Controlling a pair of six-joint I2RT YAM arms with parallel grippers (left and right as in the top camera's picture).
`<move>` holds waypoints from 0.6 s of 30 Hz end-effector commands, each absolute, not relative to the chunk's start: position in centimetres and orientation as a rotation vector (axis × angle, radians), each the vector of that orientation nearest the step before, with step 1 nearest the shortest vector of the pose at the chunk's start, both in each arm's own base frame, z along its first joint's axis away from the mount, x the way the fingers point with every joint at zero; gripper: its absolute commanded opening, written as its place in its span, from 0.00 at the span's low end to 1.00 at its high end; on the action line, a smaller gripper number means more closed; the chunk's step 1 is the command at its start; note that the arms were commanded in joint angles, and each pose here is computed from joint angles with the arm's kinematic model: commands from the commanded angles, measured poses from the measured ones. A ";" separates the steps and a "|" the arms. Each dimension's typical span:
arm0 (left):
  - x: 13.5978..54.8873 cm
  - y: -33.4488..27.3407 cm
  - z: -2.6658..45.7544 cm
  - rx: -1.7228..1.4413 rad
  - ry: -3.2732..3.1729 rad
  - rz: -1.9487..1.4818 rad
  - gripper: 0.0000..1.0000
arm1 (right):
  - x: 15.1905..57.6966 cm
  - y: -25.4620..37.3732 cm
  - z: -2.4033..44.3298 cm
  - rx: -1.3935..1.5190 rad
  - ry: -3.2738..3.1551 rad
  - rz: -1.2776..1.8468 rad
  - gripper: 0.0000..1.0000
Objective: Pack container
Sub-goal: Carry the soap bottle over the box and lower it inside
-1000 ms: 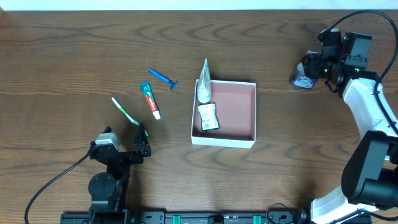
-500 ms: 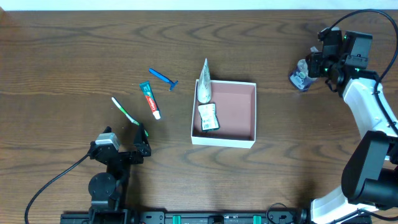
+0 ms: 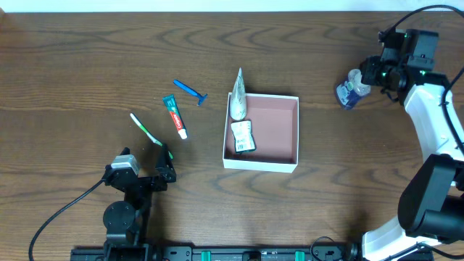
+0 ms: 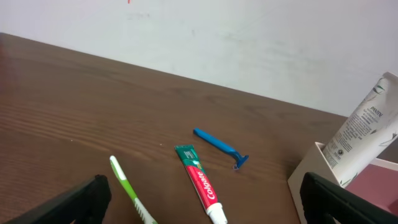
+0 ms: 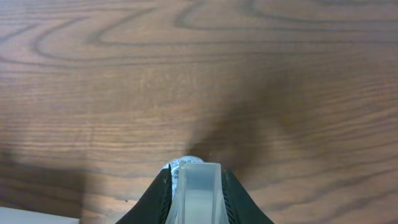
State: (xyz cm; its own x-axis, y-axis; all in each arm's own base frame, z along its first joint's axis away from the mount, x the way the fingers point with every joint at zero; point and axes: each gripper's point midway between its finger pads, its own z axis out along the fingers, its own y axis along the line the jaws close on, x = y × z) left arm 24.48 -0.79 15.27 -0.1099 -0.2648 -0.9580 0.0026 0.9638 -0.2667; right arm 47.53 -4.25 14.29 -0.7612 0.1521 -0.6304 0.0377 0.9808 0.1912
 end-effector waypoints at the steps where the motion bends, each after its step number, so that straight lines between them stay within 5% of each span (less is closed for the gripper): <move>1: 24.4 -0.8 13.7 -0.191 1.718 -0.213 0.98 | 48.7 -2.8 17.3 0.119 2.378 0.257 0.08; 10: 24.4 -0.8 13.7 -0.191 1.718 -0.213 0.98 | 46.5 0.0 20.9 0.193 2.430 0.339 0.05; 18: 24.4 -0.8 13.7 -0.191 1.718 -0.213 0.98 | 42.2 4.1 28.8 0.209 2.311 0.556 0.08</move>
State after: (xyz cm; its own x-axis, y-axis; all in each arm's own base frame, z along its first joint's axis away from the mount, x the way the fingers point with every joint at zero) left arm 24.48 -0.79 15.27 -0.1099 -0.2648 -0.9580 0.0026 0.9638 -0.2667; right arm 43.50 1.44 21.12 -0.8005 0.2567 -0.5415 0.0745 0.9392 0.3351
